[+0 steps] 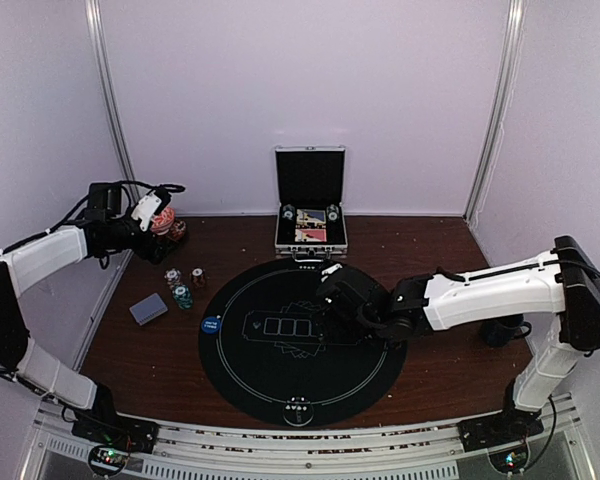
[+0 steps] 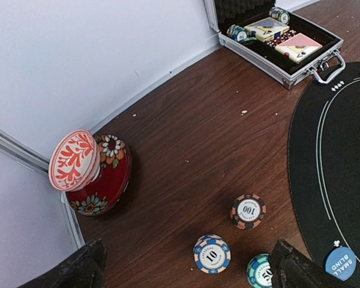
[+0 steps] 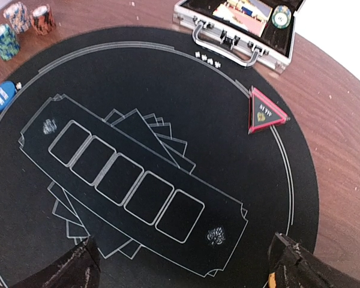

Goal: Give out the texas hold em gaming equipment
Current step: Adjust the poker chips pile, then place the poker chips pile at the small blind area.

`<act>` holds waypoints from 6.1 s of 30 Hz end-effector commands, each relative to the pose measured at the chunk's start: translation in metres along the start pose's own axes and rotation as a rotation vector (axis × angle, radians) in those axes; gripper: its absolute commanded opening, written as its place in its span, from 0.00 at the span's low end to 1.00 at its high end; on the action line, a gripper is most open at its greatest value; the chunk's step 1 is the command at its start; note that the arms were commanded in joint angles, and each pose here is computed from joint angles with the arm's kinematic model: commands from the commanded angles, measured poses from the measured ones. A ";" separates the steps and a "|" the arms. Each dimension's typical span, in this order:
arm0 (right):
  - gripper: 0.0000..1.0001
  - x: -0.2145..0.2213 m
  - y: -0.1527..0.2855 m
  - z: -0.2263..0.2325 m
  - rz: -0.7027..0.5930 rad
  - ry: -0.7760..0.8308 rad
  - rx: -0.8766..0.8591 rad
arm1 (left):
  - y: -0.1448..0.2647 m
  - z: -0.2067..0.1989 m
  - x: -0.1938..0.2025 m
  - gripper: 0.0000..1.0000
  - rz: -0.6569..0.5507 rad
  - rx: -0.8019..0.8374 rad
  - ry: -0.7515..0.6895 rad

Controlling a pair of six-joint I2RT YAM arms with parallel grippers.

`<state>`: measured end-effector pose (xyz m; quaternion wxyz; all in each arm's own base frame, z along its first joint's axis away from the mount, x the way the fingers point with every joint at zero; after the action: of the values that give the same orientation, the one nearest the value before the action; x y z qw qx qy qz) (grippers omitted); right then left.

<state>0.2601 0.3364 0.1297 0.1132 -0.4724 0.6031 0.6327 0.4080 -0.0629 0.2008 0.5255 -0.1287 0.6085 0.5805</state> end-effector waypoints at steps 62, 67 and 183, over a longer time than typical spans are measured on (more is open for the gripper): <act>1.00 0.017 -0.013 -0.004 -0.023 0.042 0.113 | -0.082 -0.008 0.099 0.76 0.308 0.157 0.139; 1.00 0.017 -0.013 -0.003 -0.023 0.043 0.113 | -0.083 -0.008 0.101 0.74 0.312 0.156 0.139; 1.00 0.016 -0.011 -0.006 -0.036 0.059 0.149 | 0.041 -0.210 0.109 0.27 0.101 0.701 -0.440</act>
<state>0.2632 0.3299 0.1151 0.1419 -0.4882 0.6341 0.5826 0.2309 -0.1685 0.0991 0.6157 0.1987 0.6516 0.3961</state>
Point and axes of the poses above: each gripper's point midway between its finger pads, its own y axis back along the fingers, its own z axis along the line the jaws close on, x = y × z, the point moved 1 cm from there along y, back along the fingers, and after that the axes turned 4 degrees about y, right-handed, at the moved point
